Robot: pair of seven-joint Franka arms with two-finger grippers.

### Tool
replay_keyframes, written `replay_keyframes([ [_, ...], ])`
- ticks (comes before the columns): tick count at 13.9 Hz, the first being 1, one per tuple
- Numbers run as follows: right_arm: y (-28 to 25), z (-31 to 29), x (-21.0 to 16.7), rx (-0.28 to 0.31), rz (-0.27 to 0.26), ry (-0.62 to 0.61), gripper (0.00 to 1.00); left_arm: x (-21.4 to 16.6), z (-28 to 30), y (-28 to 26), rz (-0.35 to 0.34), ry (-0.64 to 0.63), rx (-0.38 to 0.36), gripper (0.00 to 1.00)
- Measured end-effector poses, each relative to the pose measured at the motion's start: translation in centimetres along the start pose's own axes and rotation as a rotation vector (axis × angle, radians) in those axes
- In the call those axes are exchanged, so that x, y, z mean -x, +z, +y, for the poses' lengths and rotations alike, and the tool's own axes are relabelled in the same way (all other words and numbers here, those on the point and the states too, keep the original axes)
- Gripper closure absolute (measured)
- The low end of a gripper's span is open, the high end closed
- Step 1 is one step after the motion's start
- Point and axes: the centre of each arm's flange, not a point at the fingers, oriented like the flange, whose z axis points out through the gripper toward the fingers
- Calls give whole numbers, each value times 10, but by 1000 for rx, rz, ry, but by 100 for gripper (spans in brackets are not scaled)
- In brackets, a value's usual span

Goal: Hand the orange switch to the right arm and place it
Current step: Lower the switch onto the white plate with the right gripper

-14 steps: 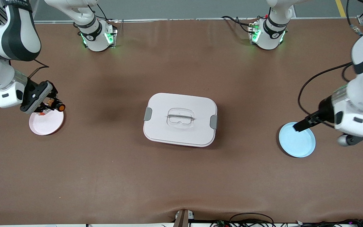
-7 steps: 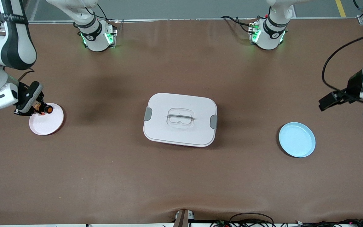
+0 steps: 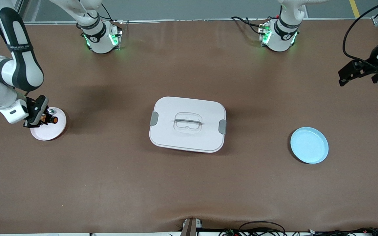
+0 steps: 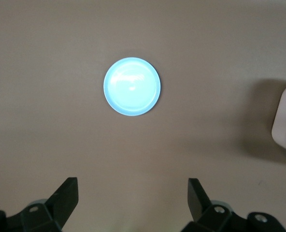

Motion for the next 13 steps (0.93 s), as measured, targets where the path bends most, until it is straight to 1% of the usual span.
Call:
replay_keyframes([
  [3, 23, 3, 17, 19, -8, -38, 59, 7, 9, 1, -3, 16, -3, 0],
  [7, 52, 2, 43, 35, -20, -83, 59, 7, 13, 4, -6, 18, 31, 0],
  [9, 65, -1, 52, 30, -22, -84, 59, 7, 13, 5, -8, 18, 34, 0],
  [13, 87, -4, 55, 16, -23, -81, 59, 6, 14, 7, -7, 20, 35, 0],
])
